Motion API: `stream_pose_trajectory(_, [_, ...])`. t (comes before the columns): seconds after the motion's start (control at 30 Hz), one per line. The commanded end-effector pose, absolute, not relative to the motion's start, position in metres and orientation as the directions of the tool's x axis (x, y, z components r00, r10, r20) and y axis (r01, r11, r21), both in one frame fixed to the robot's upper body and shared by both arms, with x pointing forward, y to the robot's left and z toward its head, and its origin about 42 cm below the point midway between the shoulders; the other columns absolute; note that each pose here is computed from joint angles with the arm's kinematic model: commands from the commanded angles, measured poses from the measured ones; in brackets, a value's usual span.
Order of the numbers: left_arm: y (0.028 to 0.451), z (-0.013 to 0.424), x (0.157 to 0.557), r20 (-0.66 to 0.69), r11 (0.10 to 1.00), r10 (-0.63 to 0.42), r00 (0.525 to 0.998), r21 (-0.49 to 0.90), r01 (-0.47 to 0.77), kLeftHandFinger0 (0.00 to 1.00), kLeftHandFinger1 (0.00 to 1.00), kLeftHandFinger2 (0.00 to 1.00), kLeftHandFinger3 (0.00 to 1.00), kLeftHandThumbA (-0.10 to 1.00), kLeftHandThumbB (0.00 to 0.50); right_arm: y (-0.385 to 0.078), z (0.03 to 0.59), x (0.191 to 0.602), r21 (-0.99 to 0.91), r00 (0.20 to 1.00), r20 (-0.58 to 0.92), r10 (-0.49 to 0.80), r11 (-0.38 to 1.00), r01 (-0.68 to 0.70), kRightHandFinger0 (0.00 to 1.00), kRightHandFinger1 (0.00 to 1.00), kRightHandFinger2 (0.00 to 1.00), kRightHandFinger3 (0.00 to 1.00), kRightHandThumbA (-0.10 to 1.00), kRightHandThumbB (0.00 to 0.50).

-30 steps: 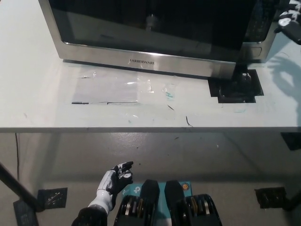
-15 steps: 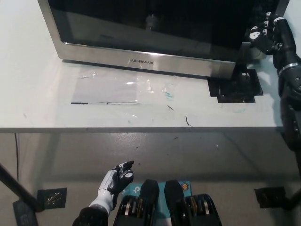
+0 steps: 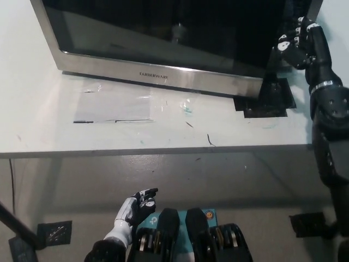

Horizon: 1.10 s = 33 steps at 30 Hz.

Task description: A microwave is kept infront of the robot with its door slightly ajar. The robot uses its right hand to push the door towards the left to open it.

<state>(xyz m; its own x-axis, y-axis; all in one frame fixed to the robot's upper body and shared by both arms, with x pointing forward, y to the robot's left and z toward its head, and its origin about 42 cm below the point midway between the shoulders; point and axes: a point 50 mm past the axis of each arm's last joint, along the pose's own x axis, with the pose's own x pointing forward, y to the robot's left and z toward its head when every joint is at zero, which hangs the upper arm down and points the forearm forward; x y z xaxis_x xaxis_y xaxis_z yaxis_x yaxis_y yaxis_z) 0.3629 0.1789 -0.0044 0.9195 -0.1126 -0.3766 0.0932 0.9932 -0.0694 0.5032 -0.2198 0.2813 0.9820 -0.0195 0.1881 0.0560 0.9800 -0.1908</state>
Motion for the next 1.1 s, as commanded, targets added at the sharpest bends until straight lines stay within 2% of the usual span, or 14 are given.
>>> stream_pose_trajectory(0.0, [0.178,0.013,0.378,-0.313,0.99,-0.138,0.94,-0.055,0.127,0.94,0.94,0.91,0.78,0.22,0.282,-0.163,0.313,0.486,-0.144,0.941,0.309,0.139,0.985,-0.098,0.23,0.32,0.46,0.61,0.17,0.2])
stream_pose_trajectory(0.07, [0.178,0.013,0.378,-0.316,0.99,-0.138,0.939,-0.052,0.128,0.92,0.93,0.9,0.78,0.23,0.281,-0.16,0.31,0.475,-0.111,0.94,0.308,0.147,0.987,-0.118,0.23,0.31,0.45,0.62,0.16,0.199])
stream_pose_trajectory(0.13, [0.178,0.014,0.381,-0.315,0.991,-0.134,0.94,-0.053,0.123,0.9,0.91,0.89,0.78,0.22,0.303,-0.158,0.307,0.46,-0.096,0.932,0.325,0.159,0.986,-0.135,0.25,0.33,0.46,0.62,0.16,0.197])
stream_pose_trajectory(0.17, [0.178,0.014,0.381,-0.322,0.992,-0.126,0.938,-0.063,0.112,0.9,0.91,0.88,0.76,0.22,0.311,-0.156,0.3,0.443,-0.064,0.92,0.344,0.19,0.982,-0.179,0.28,0.36,0.48,0.65,0.13,0.172])
stream_pose_trajectory(0.27, [0.178,0.012,0.38,-0.317,0.991,-0.13,0.939,-0.06,0.117,0.92,0.92,0.89,0.76,0.22,0.309,-0.154,0.293,0.421,-0.023,0.914,0.344,0.215,0.975,-0.221,0.3,0.38,0.5,0.66,0.13,0.161])
stream_pose_trajectory(0.37, [0.178,0.014,0.38,-0.317,0.991,-0.131,0.939,-0.059,0.118,0.88,0.87,0.85,0.75,0.23,0.315,-0.153,0.286,0.396,-0.004,0.908,0.341,0.244,0.966,-0.258,0.35,0.42,0.53,0.68,0.13,0.152])
stream_pose_trajectory(0.4, [0.178,0.014,0.38,-0.318,0.991,-0.132,0.939,-0.055,0.121,0.88,0.88,0.85,0.75,0.22,0.293,-0.153,0.284,0.389,0.002,0.908,0.34,0.245,0.965,-0.261,0.36,0.42,0.53,0.68,0.13,0.158])
stream_pose_trajectory(0.5, [0.177,0.014,0.38,-0.329,0.992,-0.128,0.936,-0.045,0.12,0.91,0.93,0.91,0.81,0.22,0.296,-0.152,0.275,0.367,0.017,0.913,0.327,0.245,0.964,-0.265,0.37,0.45,0.55,0.68,0.14,0.169])
stream_pose_trajectory(0.6, [0.177,0.015,0.383,-0.323,0.991,-0.131,0.937,-0.066,0.116,0.9,0.91,0.89,0.77,0.2,0.304,-0.148,0.267,0.347,0.029,0.903,0.324,0.281,0.951,-0.307,0.37,0.45,0.56,0.71,0.16,0.151])
stream_pose_trajectory(0.73, [0.176,0.015,0.383,-0.312,0.99,-0.142,0.939,-0.068,0.127,0.91,0.92,0.91,0.78,0.2,0.288,-0.142,0.26,0.332,0.025,0.884,0.321,0.34,0.93,-0.366,0.36,0.43,0.54,0.72,0.21,0.145])
stream_pose_trajectory(0.87, [0.176,0.016,0.384,-0.317,0.991,-0.133,0.939,-0.072,0.116,0.92,0.93,0.9,0.76,0.21,0.308,-0.132,0.254,0.319,0.068,0.873,0.311,0.375,0.908,-0.414,0.35,0.43,0.53,0.7,0.18,0.159])
stream_pose_trajectory(0.9, [0.176,0.015,0.384,-0.321,0.991,-0.133,0.938,-0.065,0.118,0.92,0.93,0.9,0.78,0.23,0.312,-0.128,0.253,0.314,0.061,0.869,0.316,0.382,0.906,-0.42,0.35,0.43,0.53,0.7,0.18,0.15])
stream_pose_trajectory(0.97, [0.176,0.015,0.384,-0.321,0.991,-0.135,0.938,-0.066,0.12,0.9,0.9,0.88,0.75,0.22,0.31,-0.125,0.251,0.311,0.059,0.864,0.315,0.392,0.901,-0.431,0.36,0.43,0.53,0.7,0.2,0.146])
stream_pose_trajectory(1.07, [0.176,0.016,0.384,-0.313,0.991,-0.133,0.94,-0.067,0.118,0.91,0.92,0.89,0.74,0.19,0.278,-0.117,0.248,0.306,0.051,0.854,0.312,0.417,0.89,-0.453,0.4,0.45,0.53,0.7,0.23,0.146])
